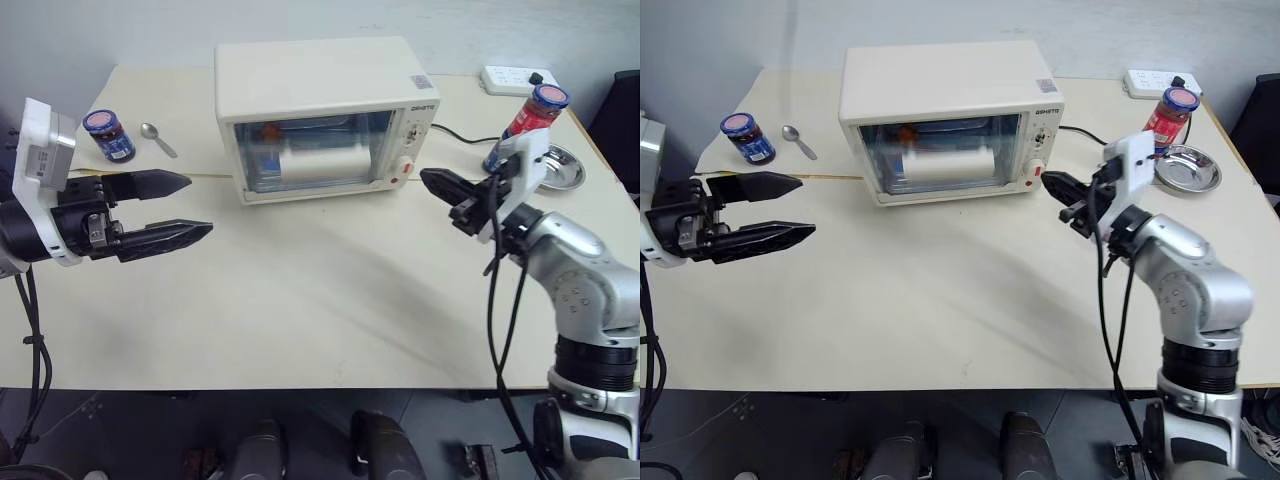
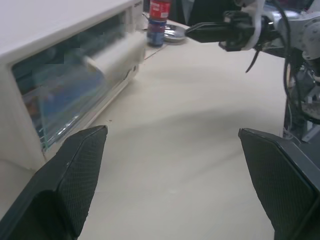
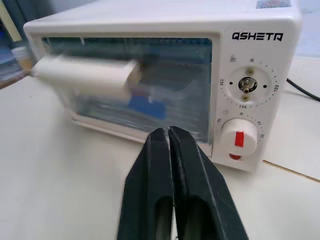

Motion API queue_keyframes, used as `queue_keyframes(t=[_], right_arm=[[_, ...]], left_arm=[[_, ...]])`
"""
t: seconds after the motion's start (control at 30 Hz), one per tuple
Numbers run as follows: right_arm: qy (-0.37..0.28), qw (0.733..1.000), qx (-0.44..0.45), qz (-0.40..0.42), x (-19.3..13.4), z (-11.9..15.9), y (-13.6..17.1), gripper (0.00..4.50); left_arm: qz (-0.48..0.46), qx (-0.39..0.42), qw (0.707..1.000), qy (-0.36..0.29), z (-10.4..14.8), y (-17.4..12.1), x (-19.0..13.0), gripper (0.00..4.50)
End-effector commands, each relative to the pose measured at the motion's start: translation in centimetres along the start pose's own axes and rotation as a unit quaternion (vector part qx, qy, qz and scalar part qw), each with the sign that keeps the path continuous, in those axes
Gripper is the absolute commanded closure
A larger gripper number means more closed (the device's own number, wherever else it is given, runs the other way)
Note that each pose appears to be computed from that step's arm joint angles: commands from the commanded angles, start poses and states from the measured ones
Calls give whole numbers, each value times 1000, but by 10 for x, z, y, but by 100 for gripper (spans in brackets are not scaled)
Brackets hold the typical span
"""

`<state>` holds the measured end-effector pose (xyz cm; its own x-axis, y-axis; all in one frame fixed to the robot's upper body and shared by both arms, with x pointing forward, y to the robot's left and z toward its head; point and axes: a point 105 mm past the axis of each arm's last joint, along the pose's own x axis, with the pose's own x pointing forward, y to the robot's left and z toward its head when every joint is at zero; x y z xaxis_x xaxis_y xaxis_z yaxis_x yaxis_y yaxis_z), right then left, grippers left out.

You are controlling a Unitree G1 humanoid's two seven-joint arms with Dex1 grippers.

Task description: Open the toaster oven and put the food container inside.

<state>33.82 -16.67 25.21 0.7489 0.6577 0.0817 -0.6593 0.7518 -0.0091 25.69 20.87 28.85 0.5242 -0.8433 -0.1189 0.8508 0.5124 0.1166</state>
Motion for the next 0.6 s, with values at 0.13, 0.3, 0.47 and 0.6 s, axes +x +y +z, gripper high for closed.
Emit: queue_keyframes(t=[0.13,0.3,0.47,0.6], right_arm=[[57,994,-52,71,-58,29,-10,228],[95,989,-60,97,-91,41,-19,60],[108,986,-85,93,-103,48,-25,5],[98,988,-100,69,-103,47,-34,5]], left_arm=[[32,28,999,8,6,13,-18,0],[43,42,998,22,7,21,-30,0],[45,49,997,26,10,22,-36,0],[44,48,998,27,7,22,-36,0]])
